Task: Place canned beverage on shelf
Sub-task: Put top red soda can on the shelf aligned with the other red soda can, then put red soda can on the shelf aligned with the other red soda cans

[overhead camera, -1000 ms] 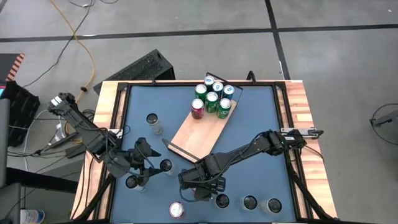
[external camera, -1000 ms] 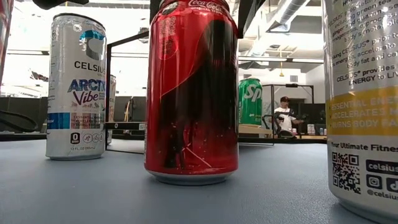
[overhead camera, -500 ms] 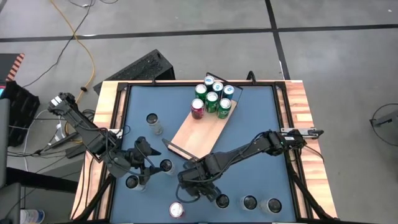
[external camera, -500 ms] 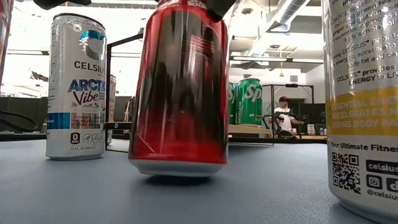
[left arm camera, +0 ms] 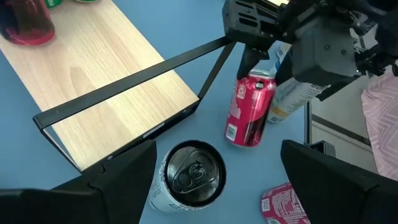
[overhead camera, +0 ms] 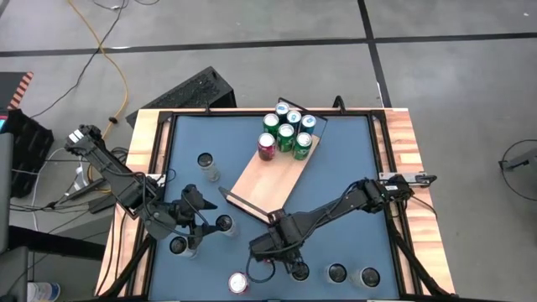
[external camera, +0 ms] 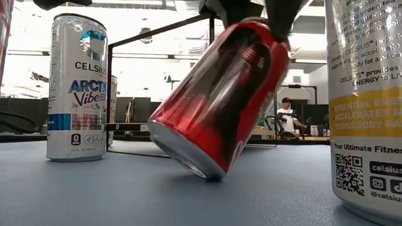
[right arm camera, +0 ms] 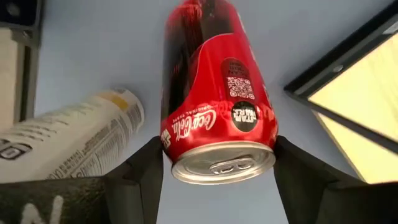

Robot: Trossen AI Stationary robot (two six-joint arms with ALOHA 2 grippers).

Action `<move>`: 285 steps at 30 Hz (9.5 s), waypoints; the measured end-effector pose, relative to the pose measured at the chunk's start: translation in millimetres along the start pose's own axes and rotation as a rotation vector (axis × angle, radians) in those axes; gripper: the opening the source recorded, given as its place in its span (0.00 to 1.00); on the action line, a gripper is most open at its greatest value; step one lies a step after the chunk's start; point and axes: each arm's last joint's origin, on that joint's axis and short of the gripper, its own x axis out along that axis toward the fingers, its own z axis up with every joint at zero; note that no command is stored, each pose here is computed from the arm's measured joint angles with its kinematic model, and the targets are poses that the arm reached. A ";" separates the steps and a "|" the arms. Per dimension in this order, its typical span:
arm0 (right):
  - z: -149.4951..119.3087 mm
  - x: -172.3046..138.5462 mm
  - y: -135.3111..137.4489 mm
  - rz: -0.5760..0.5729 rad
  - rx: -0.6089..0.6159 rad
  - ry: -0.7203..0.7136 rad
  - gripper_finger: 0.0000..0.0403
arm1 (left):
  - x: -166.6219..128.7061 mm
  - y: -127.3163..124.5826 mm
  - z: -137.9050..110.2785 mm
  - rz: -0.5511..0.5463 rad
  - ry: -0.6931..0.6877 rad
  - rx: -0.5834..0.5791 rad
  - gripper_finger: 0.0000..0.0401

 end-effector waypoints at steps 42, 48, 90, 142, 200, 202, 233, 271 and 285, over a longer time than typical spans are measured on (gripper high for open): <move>-26.4 -57.9 -62.0 -0.060 0.318 -0.031 0.50 | 0.0 0.3 -0.1 0.003 0.001 -0.021 0.82; -32.8 -72.7 -70.6 -0.036 0.338 -0.062 0.50 | 0.0 0.5 0.0 0.008 -0.005 -0.022 0.82; -96.0 -105.6 -232.3 -0.215 0.420 -0.105 0.50 | 1.2 5.7 -1.9 0.106 -0.050 -0.016 0.82; -108.7 -82.3 -271.8 -0.136 0.420 -0.128 0.61 | 0.8 8.8 -2.6 0.152 -0.071 -0.005 0.82; -144.4 -206.4 -63.1 -0.001 0.335 -0.431 0.73 | 40.3 -131.3 17.5 -0.042 0.503 0.487 0.82; -141.5 -203.8 -56.9 -0.005 0.331 -0.424 0.73 | 49.9 -144.1 12.2 -0.058 0.505 0.546 0.82; -140.3 -203.9 -12.2 -0.010 0.347 -0.464 0.73 | 102.6 -151.2 -45.6 -0.207 0.394 0.503 0.82; -138.6 -204.9 -11.2 -0.032 0.347 -0.492 0.73 | 128.7 -137.3 -78.2 -0.173 0.414 0.512 0.72; -139.7 -205.1 -1.5 -0.037 0.320 -0.499 0.73 | 108.2 -130.2 -47.6 -0.235 0.402 0.566 0.60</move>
